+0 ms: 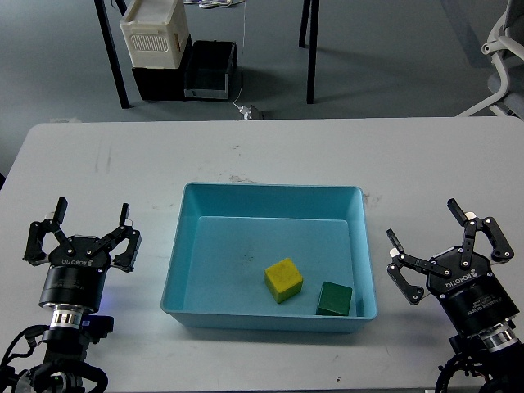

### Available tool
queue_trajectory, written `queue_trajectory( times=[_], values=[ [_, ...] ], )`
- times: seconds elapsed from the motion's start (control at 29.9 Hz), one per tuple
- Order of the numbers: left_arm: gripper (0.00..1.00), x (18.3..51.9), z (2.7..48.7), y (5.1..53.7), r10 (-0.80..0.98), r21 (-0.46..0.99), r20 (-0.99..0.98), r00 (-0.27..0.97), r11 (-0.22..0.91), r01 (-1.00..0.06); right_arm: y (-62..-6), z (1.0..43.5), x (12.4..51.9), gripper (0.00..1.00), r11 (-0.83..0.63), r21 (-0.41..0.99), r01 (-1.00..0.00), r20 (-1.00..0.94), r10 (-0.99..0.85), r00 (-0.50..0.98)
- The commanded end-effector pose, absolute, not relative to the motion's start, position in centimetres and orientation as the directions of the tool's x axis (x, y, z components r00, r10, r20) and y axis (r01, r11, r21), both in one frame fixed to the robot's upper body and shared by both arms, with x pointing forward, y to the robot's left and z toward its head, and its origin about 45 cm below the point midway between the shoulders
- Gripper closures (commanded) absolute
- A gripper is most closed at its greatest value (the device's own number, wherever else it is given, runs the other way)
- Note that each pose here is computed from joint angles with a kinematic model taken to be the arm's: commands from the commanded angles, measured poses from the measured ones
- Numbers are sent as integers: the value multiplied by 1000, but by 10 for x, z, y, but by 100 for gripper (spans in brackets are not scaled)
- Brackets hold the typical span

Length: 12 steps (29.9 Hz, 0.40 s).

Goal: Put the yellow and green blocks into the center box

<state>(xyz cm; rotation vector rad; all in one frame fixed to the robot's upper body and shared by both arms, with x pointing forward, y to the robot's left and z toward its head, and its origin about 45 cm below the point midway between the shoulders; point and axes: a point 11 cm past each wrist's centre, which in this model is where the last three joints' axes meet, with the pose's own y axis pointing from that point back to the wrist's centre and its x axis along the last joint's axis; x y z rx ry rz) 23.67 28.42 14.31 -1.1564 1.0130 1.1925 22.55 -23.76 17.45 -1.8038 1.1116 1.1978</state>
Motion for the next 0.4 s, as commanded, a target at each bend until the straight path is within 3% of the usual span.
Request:
queue_trajectory(
  times=[0.0, 0.37],
  values=[
    [0, 237, 144, 285, 148, -120, -982, 119, 4, -993, -237, 175, 226, 0, -393, -89, -915, -938, -277, 210],
    [0, 240, 146, 284, 142, -128, -982, 126, -2, -992, -245, 181, 231, 0, -380, -127, -916, -925, -288, 248]
  ],
)
